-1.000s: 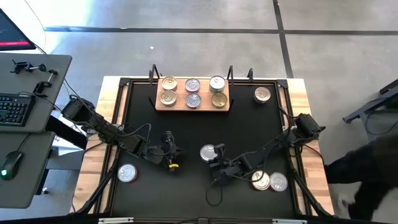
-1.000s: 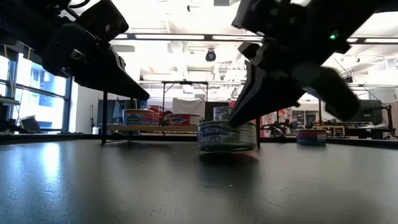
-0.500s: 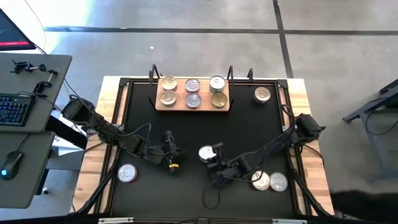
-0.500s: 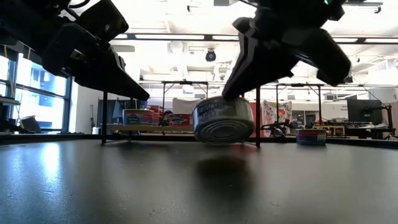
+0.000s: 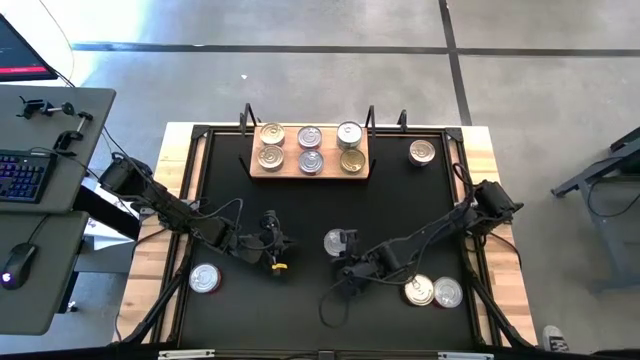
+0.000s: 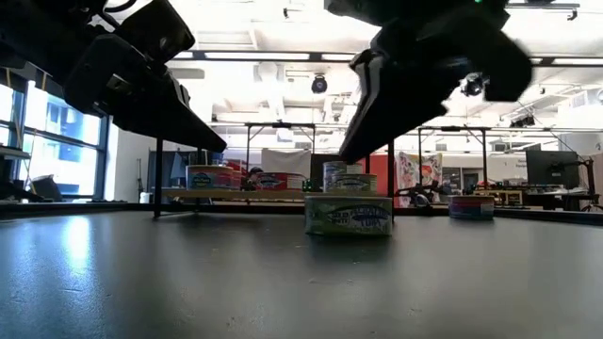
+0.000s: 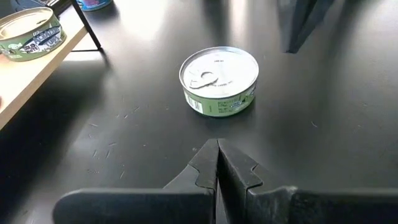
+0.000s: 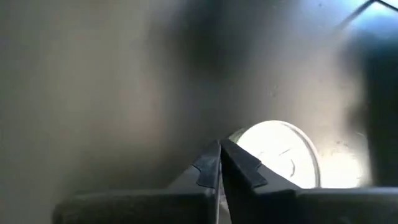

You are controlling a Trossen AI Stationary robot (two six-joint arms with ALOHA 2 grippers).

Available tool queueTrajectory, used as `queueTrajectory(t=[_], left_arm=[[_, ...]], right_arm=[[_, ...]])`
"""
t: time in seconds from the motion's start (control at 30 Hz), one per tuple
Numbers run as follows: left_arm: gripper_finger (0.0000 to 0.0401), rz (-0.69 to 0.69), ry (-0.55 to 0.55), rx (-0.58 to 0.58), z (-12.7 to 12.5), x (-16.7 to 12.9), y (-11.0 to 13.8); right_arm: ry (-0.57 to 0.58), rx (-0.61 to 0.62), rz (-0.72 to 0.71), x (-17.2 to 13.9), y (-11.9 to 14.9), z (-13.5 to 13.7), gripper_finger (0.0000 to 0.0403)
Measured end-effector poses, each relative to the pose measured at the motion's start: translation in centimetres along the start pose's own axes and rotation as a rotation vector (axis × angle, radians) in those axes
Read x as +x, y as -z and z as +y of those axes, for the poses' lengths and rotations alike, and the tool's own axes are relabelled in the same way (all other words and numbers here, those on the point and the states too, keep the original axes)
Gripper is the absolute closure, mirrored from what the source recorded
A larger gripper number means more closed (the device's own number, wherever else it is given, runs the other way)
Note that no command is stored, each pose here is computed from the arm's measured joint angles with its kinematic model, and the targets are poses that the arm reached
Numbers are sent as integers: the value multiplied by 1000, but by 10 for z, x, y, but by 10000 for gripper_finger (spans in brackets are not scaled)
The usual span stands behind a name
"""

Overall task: Stack canned seafood by type on shelf
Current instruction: Stack the green tuna on top of the other green tuna can on the shelf

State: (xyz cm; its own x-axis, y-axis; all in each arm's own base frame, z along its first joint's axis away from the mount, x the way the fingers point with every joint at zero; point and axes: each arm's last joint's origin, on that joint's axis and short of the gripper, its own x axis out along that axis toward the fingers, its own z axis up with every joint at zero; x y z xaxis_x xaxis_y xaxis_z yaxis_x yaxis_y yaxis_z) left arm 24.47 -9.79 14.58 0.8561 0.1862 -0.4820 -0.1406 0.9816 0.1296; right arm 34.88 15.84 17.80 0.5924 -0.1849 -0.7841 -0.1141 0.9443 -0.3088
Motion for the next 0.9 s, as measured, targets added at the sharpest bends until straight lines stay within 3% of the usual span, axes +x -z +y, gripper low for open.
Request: queueTrajectory(t=[0.2,0.37,0.47,0.67,0.9], left_arm=[[401,1,0,0,0,0,0],[401,1,0,-1,0,0,0],[401,1,2,2,-1,0,0],[401,0,0,18,-1,0,0],[401,-1,-4,16,0,0,0]], right_arm=[[12,10,16,6,4,-8,320],[50,-14,-29,27,36,-4,259],[128,-1,-56,35,58,-4,280],[149,-48,-60,45,83,-2,389],[298,-103,-28,50,85,-4,398]])
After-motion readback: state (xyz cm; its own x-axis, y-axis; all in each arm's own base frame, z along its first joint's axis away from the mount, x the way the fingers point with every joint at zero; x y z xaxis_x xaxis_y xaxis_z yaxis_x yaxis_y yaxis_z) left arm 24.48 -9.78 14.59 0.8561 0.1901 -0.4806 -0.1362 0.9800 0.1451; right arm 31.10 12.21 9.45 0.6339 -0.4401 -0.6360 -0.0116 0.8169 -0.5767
